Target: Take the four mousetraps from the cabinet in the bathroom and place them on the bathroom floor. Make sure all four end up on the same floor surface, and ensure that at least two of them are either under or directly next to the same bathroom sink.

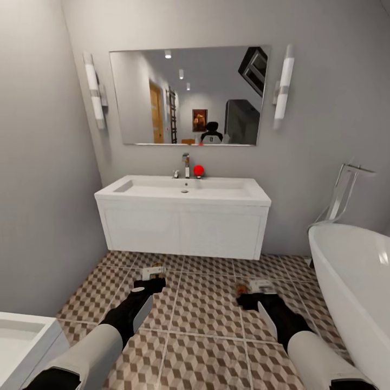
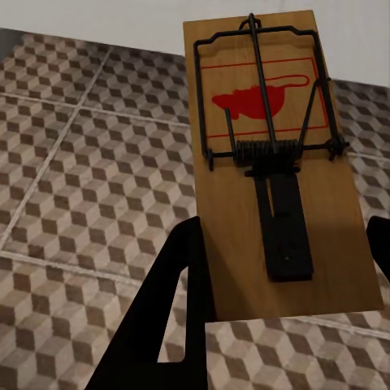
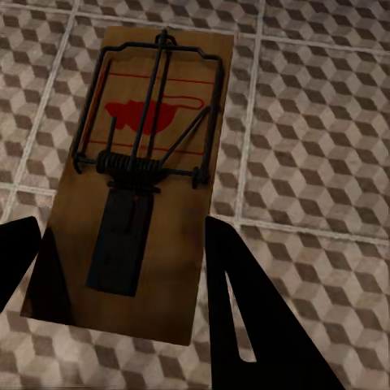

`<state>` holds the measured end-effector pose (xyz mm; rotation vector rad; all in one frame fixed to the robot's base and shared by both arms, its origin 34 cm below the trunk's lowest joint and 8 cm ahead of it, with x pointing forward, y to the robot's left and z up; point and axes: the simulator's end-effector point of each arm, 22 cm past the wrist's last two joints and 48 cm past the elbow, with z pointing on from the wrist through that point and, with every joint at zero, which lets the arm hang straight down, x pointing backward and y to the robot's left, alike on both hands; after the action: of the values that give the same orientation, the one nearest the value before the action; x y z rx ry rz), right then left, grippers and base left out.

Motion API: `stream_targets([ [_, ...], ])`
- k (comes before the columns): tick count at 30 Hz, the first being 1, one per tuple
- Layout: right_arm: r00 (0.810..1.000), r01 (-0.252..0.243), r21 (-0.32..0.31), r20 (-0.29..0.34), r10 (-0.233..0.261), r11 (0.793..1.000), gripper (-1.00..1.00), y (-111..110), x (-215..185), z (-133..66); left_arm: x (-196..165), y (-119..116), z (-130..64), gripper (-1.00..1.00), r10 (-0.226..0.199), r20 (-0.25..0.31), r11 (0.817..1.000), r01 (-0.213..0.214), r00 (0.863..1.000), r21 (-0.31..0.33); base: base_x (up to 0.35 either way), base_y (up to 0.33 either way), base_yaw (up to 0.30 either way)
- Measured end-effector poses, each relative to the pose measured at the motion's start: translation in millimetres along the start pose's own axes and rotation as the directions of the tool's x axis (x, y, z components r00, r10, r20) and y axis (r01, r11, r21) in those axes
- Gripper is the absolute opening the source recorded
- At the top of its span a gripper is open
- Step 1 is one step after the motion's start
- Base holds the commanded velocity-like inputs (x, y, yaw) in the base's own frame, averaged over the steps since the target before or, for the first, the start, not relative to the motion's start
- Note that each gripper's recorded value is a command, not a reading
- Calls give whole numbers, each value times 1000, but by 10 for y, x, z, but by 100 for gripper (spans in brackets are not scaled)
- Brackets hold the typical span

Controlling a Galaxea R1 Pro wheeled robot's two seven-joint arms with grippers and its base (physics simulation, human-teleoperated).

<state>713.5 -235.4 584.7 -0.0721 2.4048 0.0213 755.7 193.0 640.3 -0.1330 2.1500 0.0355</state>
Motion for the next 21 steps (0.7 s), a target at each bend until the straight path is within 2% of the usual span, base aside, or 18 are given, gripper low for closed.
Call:
stream_targets([
  [4,1000,-1,-42,-6,1,999,-100,75,120,66,69,6,33,-100,0,2,1000,0,1000,-1,0,0,0],
  [21,1000,-1,-49,14,2,999,-100,79,372,287,395,9,172,-100,0,3,1000,0,1000,1,0,0,0],
])
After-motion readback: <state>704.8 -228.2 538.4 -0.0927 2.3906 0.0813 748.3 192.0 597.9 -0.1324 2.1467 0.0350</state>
